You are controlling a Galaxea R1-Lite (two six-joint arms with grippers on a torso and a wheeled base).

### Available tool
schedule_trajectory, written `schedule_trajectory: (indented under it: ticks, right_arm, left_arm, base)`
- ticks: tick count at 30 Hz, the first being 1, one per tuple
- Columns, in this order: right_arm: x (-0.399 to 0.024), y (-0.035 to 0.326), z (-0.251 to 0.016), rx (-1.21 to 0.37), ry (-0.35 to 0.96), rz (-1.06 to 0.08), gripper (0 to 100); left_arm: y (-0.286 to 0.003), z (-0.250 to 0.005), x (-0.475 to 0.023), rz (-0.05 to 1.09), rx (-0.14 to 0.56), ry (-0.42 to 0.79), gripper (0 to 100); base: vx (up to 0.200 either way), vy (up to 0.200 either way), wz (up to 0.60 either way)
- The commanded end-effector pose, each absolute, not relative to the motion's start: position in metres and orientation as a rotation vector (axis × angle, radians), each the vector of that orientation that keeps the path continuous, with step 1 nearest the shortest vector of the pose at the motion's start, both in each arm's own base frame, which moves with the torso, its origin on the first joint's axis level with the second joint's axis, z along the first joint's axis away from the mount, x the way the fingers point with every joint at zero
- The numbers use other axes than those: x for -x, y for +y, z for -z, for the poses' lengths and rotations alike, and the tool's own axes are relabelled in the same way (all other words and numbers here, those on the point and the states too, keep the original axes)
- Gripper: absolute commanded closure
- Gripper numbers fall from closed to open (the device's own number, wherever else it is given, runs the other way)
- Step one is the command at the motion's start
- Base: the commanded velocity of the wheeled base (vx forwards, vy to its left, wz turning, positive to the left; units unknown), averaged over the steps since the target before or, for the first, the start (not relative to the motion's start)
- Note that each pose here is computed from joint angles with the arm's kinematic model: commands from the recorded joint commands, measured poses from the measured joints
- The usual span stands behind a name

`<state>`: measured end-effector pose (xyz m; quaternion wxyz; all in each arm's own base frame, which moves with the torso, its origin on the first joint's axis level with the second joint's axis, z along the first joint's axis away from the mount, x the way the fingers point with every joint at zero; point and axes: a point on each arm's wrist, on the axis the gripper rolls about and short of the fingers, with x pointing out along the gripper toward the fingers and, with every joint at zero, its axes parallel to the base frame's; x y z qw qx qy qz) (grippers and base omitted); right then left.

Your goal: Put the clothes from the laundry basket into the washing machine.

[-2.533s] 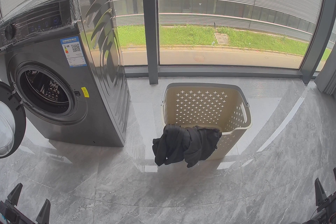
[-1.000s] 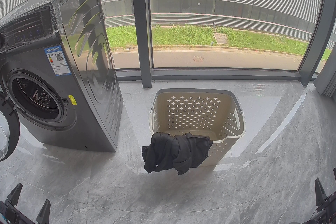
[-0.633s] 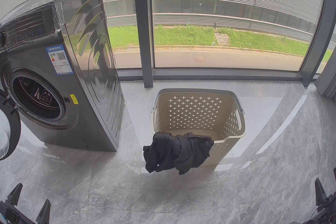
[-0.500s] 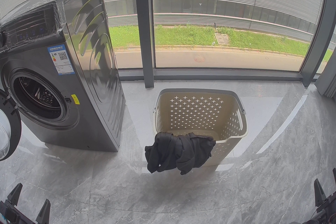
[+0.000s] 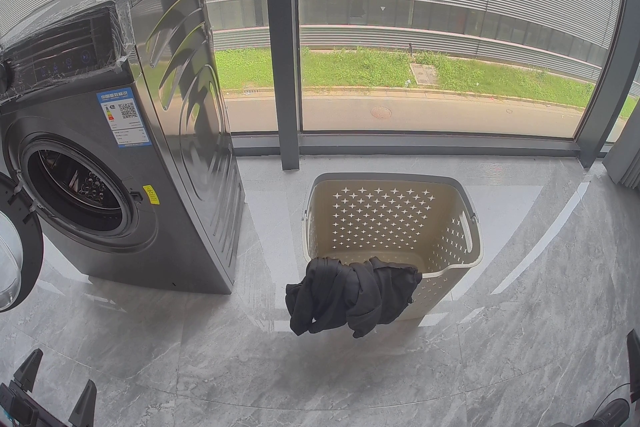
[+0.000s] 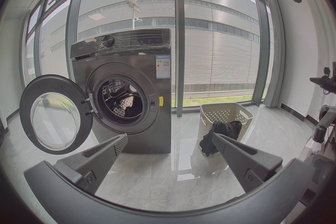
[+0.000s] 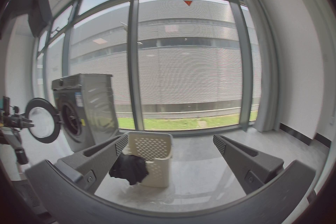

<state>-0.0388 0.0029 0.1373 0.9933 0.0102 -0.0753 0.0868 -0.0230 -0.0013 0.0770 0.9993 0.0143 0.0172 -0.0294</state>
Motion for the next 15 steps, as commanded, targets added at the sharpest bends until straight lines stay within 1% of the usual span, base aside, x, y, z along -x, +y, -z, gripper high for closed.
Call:
schedule_trajectory:
  ticks: [1,3,5,6,8,10,11,15]
  right_arm:
    - [0.005,0.009,-0.146,-0.054,0.126,-0.487,0]
    - [-0.01,0.012,-0.146,-0.081,0.225,-0.581,0]
    - [-0.029,0.013,-0.148,-0.1,0.319,-0.576,0]
    - [-0.029,0.013,-0.148,-0.1,0.319,-0.576,0]
    - [-0.062,0.015,-0.152,-0.102,0.363,-0.58,0]
    - [-0.073,0.015,-0.151,-0.106,0.374,-0.581,0]
    - [-0.09,0.017,-0.151,-0.112,0.392,-0.584,0]
    - [-0.12,0.024,-0.145,-0.121,0.444,-0.625,0]
  left_arm:
    - [-0.001,-0.072,0.023,0.06,-0.028,0.036,0]
    - [-0.001,-0.072,0.023,0.06,-0.028,0.036,0]
    - [-0.001,-0.072,0.023,0.059,-0.023,0.036,0]
    - [-0.001,-0.072,0.023,0.059,-0.023,0.036,0]
    - [-0.001,-0.072,0.023,0.06,-0.025,0.036,0]
    - [-0.001,-0.072,0.023,0.06,-0.023,0.036,0]
    - [-0.001,-0.072,0.023,0.06,-0.022,0.036,0]
    - [-0.001,-0.072,0.023,0.059,-0.019,0.036,0]
  base:
    - [0.0,0.0,0.0]
    - [0.0,0.0,0.0]
    - [0.2,0.0,0.0]
    - [0.2,0.0,0.0]
    - [0.0,0.0,0.0]
    - [0.0,0.0,0.0]
    - [0.0,0.0,0.0]
    - [0.0,0.0,0.0]
